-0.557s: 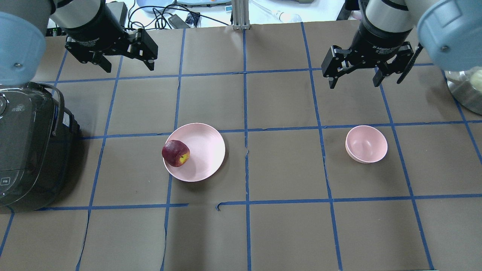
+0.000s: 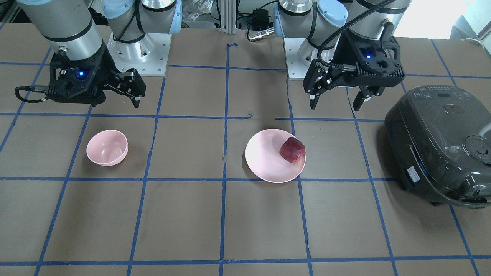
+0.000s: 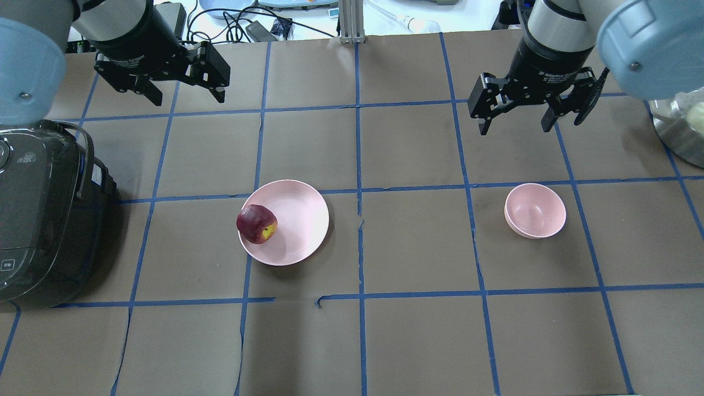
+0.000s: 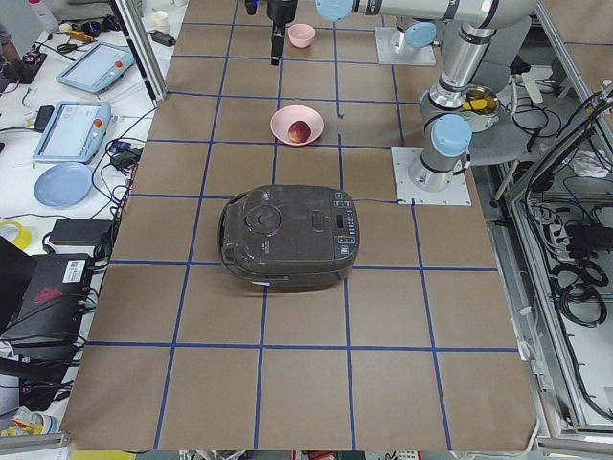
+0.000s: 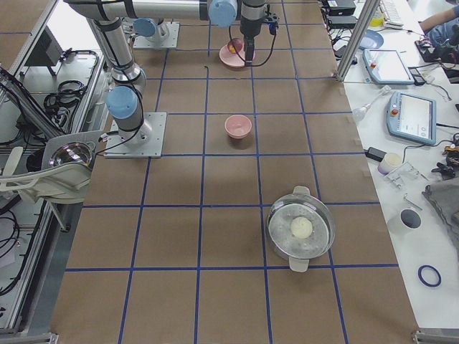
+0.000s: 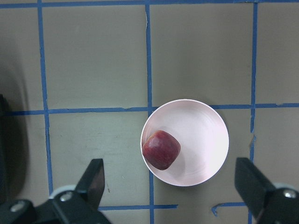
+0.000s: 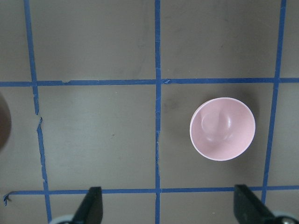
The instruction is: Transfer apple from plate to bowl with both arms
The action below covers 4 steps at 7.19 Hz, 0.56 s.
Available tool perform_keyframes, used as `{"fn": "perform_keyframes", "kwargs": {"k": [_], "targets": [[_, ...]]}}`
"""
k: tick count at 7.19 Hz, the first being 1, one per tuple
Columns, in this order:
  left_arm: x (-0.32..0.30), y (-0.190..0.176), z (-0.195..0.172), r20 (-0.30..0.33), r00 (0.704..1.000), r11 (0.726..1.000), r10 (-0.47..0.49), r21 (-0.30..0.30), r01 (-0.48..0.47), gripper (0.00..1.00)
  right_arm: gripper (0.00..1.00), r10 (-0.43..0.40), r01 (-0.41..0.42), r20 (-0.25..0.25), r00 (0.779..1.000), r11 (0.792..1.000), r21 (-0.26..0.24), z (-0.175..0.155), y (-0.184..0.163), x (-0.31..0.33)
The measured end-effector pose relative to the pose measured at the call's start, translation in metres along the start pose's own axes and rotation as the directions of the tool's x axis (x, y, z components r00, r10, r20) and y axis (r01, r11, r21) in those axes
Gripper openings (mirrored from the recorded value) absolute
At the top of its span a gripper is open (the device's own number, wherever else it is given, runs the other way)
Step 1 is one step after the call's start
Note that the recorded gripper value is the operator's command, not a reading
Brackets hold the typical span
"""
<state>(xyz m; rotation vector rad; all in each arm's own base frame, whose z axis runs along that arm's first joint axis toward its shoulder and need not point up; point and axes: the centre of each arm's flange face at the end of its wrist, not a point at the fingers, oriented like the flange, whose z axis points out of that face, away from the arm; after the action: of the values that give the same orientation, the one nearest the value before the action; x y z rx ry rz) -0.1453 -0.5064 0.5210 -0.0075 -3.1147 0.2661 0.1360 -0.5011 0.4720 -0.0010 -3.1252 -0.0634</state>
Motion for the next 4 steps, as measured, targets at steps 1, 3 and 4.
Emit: {"fn": "perform_keyframes", "kwargs": {"k": [1, 3, 4], "targets": [[0.0002, -0.0002, 0.0001, -0.001, 1.0, 1.0, 0.001, 0.0, -0.001, 1.0, 1.0, 0.0, 0.0, -0.001, 1.0, 1.0, -0.001, -0.0004, 0.0006, 0.0003], [0.0004, -0.0006, -0.0002, -0.003, 1.0, 1.0, 0.001, 0.001, -0.001, 1.0, 1.0, -0.002, 0.002, -0.024, 1.0, 1.0, -0.005, -0.002, 0.003, 0.0026], [0.0004, -0.0007, 0.0002, -0.002, 1.0, 1.0, 0.001, 0.001, -0.001, 1.0, 1.0, -0.003, 0.003, -0.038, 0.999, 1.0, -0.008, -0.0021, 0.0038, 0.0041]]}}
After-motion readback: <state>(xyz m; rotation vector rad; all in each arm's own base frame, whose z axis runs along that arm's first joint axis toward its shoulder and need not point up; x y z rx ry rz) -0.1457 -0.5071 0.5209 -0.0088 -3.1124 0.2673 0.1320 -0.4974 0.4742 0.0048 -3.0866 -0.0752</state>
